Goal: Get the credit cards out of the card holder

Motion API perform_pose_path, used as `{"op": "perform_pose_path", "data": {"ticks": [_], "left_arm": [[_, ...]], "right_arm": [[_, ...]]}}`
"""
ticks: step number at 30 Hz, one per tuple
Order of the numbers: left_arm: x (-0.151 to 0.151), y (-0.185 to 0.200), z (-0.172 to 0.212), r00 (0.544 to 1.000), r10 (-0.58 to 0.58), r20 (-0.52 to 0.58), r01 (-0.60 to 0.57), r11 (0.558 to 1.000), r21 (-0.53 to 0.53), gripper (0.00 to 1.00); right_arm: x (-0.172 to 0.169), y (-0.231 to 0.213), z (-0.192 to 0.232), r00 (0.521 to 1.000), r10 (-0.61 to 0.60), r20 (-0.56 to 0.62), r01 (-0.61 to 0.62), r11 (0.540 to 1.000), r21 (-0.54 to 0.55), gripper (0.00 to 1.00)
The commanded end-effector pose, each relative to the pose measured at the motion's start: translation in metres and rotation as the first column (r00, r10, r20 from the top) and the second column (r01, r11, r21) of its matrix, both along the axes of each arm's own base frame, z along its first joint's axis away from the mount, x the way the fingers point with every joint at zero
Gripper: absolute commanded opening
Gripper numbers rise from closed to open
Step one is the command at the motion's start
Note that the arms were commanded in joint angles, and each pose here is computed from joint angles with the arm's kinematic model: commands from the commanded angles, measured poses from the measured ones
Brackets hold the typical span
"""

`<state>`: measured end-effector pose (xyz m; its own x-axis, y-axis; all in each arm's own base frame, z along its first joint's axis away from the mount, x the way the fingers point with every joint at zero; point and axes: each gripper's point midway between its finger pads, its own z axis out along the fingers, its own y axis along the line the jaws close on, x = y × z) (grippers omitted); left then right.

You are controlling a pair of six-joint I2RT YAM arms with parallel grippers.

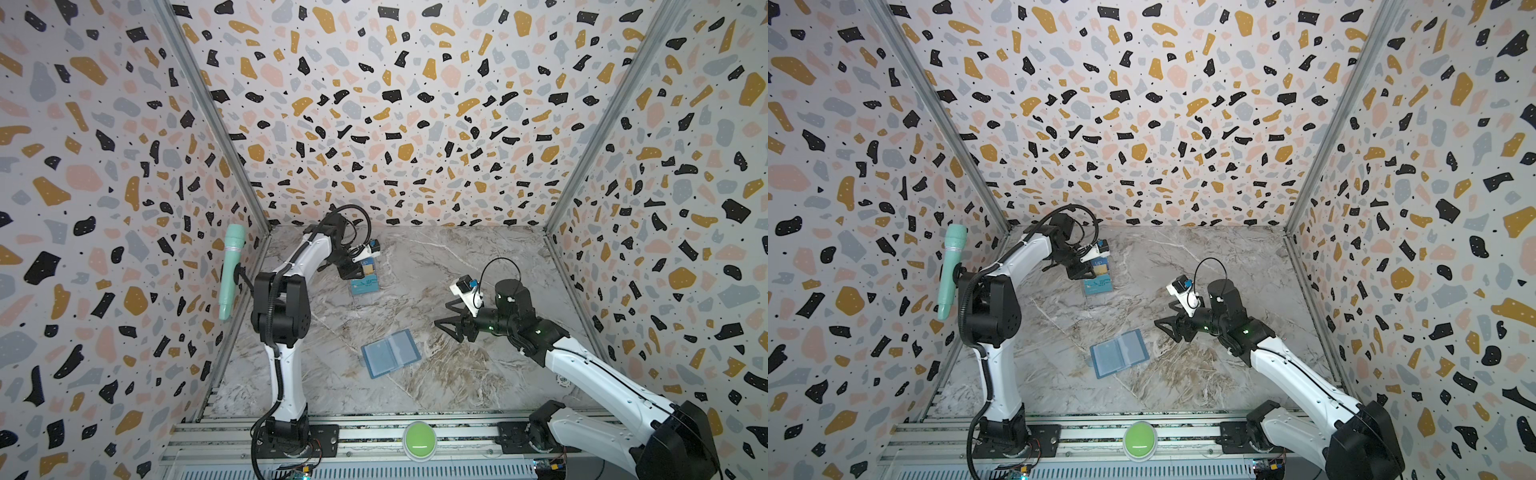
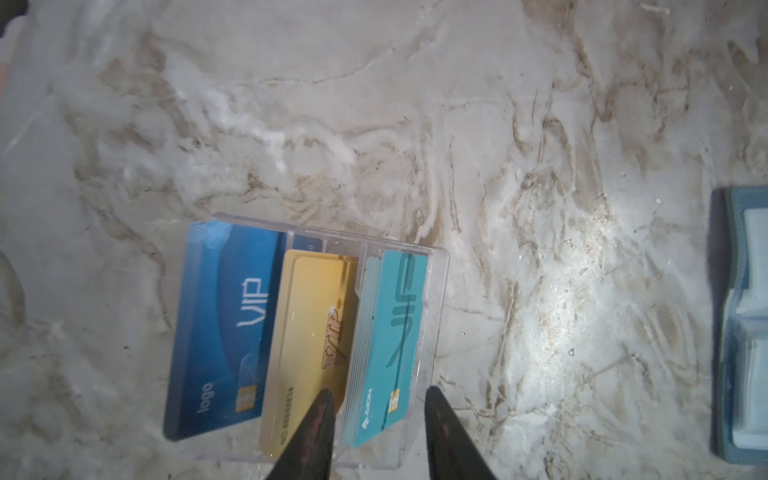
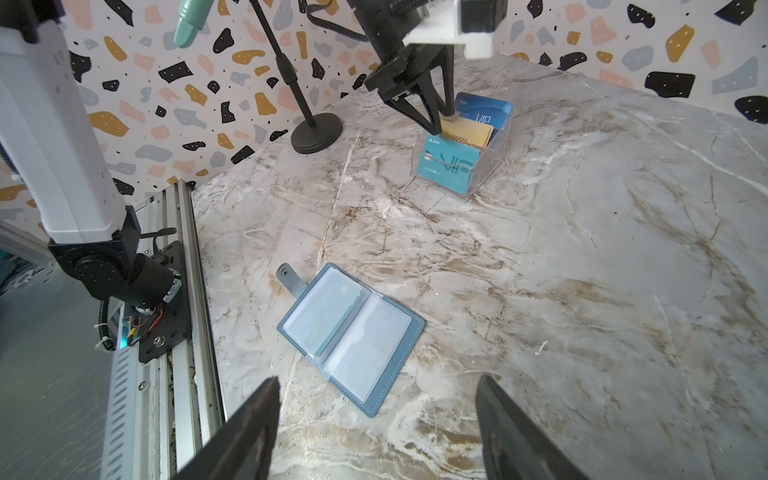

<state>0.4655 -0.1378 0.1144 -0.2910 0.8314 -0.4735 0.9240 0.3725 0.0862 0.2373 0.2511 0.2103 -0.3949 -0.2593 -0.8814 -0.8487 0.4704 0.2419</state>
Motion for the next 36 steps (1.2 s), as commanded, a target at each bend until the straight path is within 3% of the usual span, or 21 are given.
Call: {"op": "perform_pose_path", "data": {"ticks": [1,3,5,14,17,20,22,25,28,33,36], "left_arm": [[0.008,0.006,0.046,0.990,0.120,0.075,-0.117,0.992,-0.046,0.43],[0.016,0.009,0.063,0.966,0.239,0.099,-0.231,0.969,-0.090,0.52],[0.033,0.021,0.081,0.886,0.445,0.127,-0.426,0.892,-0.151,0.60],[0.018,0.021,0.154,0.841,0.525,0.130,-0.480,0.835,-0.270,0.64],[0.009,0.026,0.170,0.790,0.604,0.104,-0.545,0.770,-0.331,0.64],[-0.009,0.029,0.179,0.718,0.691,0.080,-0.583,0.661,-0.472,0.64],[-0.027,0.035,0.177,0.662,0.747,0.059,-0.599,0.574,-0.558,0.64],[-0.060,0.038,0.162,0.632,0.775,-0.001,-0.603,0.491,-0.629,0.64],[-0.090,0.043,0.140,0.588,0.806,-0.074,-0.653,0.418,-0.631,0.63],[-0.140,0.040,0.099,0.547,0.823,-0.154,-0.723,0.373,-0.582,0.62],[-0.167,0.031,0.080,0.555,0.808,-0.198,-0.740,0.372,-0.560,0.60]], "right_arm": [[0.011,-0.003,0.005,0.998,-0.054,0.010,0.054,0.999,0.000,0.75],[0.015,-0.005,0.004,0.997,-0.080,0.015,0.080,0.997,-0.009,0.75],[0.019,-0.007,0.003,0.995,-0.102,0.020,0.103,0.995,-0.011,0.75],[0.035,-0.016,-0.005,0.972,-0.232,0.046,0.236,0.967,-0.099,0.75],[0.038,-0.020,-0.010,0.958,-0.281,0.052,0.285,0.950,-0.130,0.75],[0.037,-0.019,-0.015,0.952,-0.301,0.053,0.306,0.940,-0.149,0.76],[0.035,-0.016,-0.018,0.955,-0.291,0.051,0.295,0.942,-0.159,0.76],[0.031,-0.006,-0.024,0.963,-0.265,0.039,0.268,0.946,-0.183,0.76],[0.030,0.004,-0.034,0.967,-0.254,0.025,0.253,0.941,-0.224,0.75],[0.028,0.032,-0.045,0.975,-0.221,0.031,0.220,0.935,-0.279,0.75],[0.026,0.047,-0.058,0.978,-0.210,0.016,0.204,0.926,-0.317,0.75]]}}
